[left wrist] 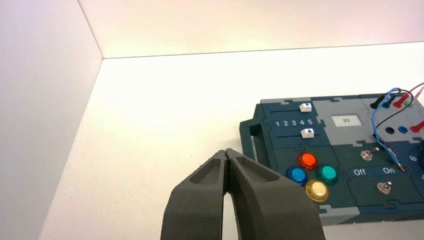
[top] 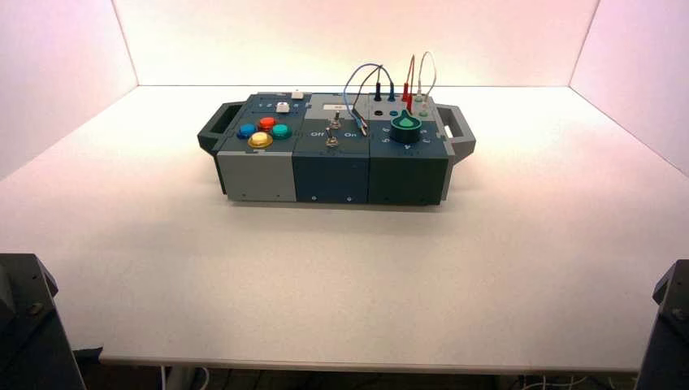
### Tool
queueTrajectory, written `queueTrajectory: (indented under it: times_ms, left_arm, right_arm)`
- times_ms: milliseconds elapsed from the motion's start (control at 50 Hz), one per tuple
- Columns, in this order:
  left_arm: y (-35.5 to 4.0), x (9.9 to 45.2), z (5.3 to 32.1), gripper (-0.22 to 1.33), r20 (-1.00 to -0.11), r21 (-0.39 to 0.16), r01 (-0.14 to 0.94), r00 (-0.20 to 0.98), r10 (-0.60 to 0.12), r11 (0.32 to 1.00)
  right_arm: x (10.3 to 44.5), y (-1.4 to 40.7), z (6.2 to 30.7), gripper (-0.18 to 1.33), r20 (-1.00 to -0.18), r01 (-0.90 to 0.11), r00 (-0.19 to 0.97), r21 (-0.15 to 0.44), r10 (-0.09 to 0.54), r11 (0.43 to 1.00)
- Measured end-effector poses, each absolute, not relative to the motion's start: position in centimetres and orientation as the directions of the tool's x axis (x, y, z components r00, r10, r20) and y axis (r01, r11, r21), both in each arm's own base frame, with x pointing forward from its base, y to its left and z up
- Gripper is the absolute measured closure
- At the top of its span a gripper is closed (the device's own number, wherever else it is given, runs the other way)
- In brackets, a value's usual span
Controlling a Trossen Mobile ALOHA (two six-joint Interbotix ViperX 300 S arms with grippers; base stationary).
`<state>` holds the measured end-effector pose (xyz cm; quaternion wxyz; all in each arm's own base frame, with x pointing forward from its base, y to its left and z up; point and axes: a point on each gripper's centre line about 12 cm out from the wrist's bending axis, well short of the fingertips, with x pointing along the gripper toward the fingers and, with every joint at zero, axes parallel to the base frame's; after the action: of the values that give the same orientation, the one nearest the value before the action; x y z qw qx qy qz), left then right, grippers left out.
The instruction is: Move the bottom slider to position 1.
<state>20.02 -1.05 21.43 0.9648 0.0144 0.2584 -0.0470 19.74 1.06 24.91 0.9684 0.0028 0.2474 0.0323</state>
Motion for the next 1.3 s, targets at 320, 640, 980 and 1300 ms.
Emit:
queueTrajectory:
  times_ms: [320,640,980,1300]
  left_arm:
    - [-1.1,20.0,21.4,1.28,-0.501,0.003,0.099,0.861,-0.084,0.995]
    - [-1.7,20.0,21.3,1.28,-0.512,-0.004,0.132,0.851,-0.116,0.991]
    - [-5.5,21.5,20.6,1.27,-0.673,-0.068,0.305,0.689,-0.269,0.95]
    - [-7.9,23.0,22.2,1.27,-0.701,-0.086,0.399,0.627,-0.339,0.913]
  right_arm:
    - [19.6,1.1,25.0,1.29,-0.474,-0.061,0.878,0.021,0.064,0.998]
    - [19.5,1.1,24.9,1.29,-0.473,-0.061,0.878,0.024,0.065,0.998]
    - [19.3,1.9,24.8,1.29,-0.583,-0.101,0.805,0.048,0.11,0.994]
    - [19.5,7.2,23.7,1.28,-0.697,-0.322,0.648,0.116,0.308,0.939]
